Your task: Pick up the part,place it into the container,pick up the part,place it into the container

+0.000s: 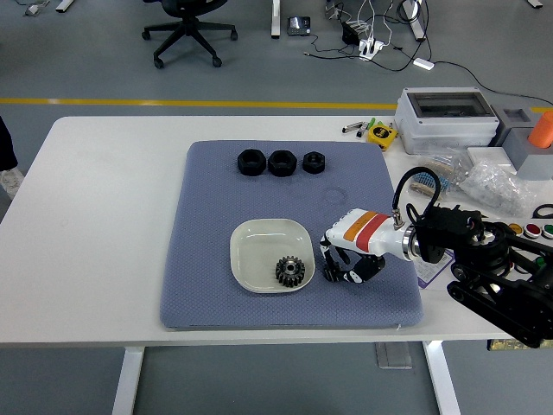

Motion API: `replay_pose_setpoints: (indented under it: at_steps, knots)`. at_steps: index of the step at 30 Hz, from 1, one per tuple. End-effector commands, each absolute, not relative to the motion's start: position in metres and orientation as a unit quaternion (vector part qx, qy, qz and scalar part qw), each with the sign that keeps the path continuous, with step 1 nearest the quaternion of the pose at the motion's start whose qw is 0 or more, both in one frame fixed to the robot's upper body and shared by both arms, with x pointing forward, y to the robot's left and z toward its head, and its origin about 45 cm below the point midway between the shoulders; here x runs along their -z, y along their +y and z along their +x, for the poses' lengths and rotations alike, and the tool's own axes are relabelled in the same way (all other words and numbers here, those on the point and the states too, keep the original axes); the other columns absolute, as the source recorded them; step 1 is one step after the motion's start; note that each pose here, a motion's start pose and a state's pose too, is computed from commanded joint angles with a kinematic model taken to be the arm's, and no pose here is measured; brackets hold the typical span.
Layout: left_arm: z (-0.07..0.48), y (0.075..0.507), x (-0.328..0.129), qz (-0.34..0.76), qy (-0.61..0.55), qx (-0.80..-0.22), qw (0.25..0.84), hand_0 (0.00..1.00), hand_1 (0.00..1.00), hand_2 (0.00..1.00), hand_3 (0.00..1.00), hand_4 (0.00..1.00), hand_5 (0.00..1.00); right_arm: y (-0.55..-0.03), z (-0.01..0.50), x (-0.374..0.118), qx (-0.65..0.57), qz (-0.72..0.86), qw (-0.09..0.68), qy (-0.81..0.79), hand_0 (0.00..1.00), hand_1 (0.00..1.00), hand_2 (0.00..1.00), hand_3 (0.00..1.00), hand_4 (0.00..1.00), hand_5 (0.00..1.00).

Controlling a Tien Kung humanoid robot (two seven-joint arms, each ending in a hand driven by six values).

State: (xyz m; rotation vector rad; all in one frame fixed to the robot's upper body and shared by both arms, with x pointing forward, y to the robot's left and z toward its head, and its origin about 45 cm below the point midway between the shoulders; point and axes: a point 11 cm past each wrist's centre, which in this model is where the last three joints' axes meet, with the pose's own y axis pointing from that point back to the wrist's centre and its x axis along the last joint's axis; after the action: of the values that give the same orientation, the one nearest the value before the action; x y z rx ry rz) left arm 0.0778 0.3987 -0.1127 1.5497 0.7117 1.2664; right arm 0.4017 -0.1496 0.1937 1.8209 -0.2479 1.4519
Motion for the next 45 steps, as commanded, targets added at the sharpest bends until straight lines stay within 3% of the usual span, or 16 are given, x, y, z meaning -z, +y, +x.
replay_pose_setpoints:
  at_steps: [8,9,20,21,26,27,45]
  knots:
    - [0.077,0.398,0.113,0.638,0.293,-0.520,0.487,0.741,0.698,0.643,0.583,0.641,0.621,-0.151,0.401,-0.194,-0.572,0.714,0.392,-0.093,0.101,0.212,0.360,0.505,0.672,0.196]
    - [0.077,0.398,0.113,0.637,0.293,-0.520,0.488,0.741,0.699,0.643,0.582,0.641,0.620,-0.151,0.401,-0.194,-0.572,0.714,0.393,-0.092,0.106,0.212,0.357,0.519,0.709,0.204]
    - [0.079,0.399,0.112,0.635,0.293,-0.523,0.487,0.741,0.699,0.644,0.582,0.642,0.621,-0.155,0.402,-0.201,-0.576,0.708,0.401,-0.082,0.115,0.215,0.355,0.550,0.746,0.216]
    - [0.079,0.399,0.112,0.635,0.293,-0.524,0.487,0.741,0.699,0.645,0.582,0.642,0.621,-0.155,0.402,-0.202,-0.576,0.707,0.401,-0.082,0.123,0.220,0.357,0.643,0.817,0.249]
    - [0.079,0.399,0.112,0.634,0.293,-0.524,0.487,0.741,0.699,0.645,0.582,0.642,0.621,-0.156,0.402,-0.205,-0.577,0.706,0.403,-0.081,0.123,0.220,0.357,0.643,0.817,0.249]
    - [0.079,0.399,0.112,0.634,0.293,-0.524,0.487,0.741,0.698,0.644,0.583,0.641,0.620,-0.156,0.402,-0.205,-0.577,0.706,0.402,-0.081,0.124,0.224,0.358,0.743,0.868,0.265]
    - [0.079,0.399,0.113,0.634,0.294,-0.524,0.487,0.741,0.696,0.646,0.583,0.642,0.621,-0.154,0.403,-0.195,-0.571,0.709,0.407,-0.080,0.134,0.221,0.355,0.740,0.868,0.265]
